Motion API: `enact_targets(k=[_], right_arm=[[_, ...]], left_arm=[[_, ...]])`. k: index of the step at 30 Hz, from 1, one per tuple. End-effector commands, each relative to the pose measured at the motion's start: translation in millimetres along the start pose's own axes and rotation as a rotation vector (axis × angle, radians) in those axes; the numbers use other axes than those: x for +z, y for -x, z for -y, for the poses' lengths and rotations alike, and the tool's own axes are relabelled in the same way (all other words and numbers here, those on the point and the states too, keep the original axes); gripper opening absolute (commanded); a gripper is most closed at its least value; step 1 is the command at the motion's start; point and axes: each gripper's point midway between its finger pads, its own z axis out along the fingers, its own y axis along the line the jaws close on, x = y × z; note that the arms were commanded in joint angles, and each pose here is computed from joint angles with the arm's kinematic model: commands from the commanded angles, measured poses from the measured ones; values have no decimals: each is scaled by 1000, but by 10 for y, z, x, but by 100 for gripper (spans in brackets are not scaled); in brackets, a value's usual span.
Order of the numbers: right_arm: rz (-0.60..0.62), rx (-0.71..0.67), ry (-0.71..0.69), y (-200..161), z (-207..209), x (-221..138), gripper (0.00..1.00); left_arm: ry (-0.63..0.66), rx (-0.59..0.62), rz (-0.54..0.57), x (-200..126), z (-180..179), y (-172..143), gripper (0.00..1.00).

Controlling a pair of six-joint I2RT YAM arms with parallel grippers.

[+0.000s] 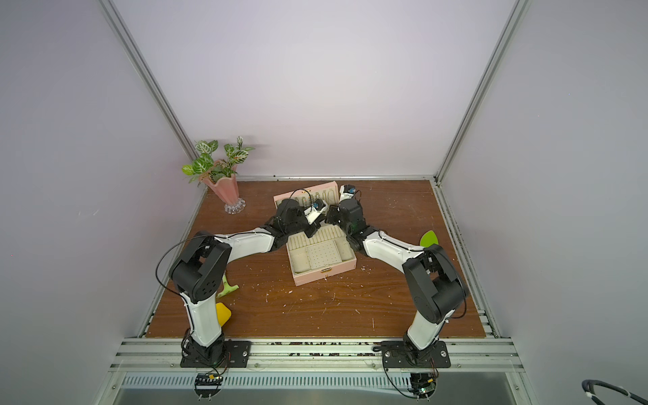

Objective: Put jewelry chain into jewelry box
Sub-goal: Adjust the necklace in the storage slot.

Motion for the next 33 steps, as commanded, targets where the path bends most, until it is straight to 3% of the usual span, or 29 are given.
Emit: enact_targets(k=[1,16,33], right_arm=[[35,-8,38,124,-88,-115,0],[11,6,25,13,3,-231,0],[-46,5,23,-185,48,-71,0]], left_arm=[[31,-1,21,47,-106,85,1],[55,-19,18,60,-150,74,1],[46,-22,27,51,-139,93,1]])
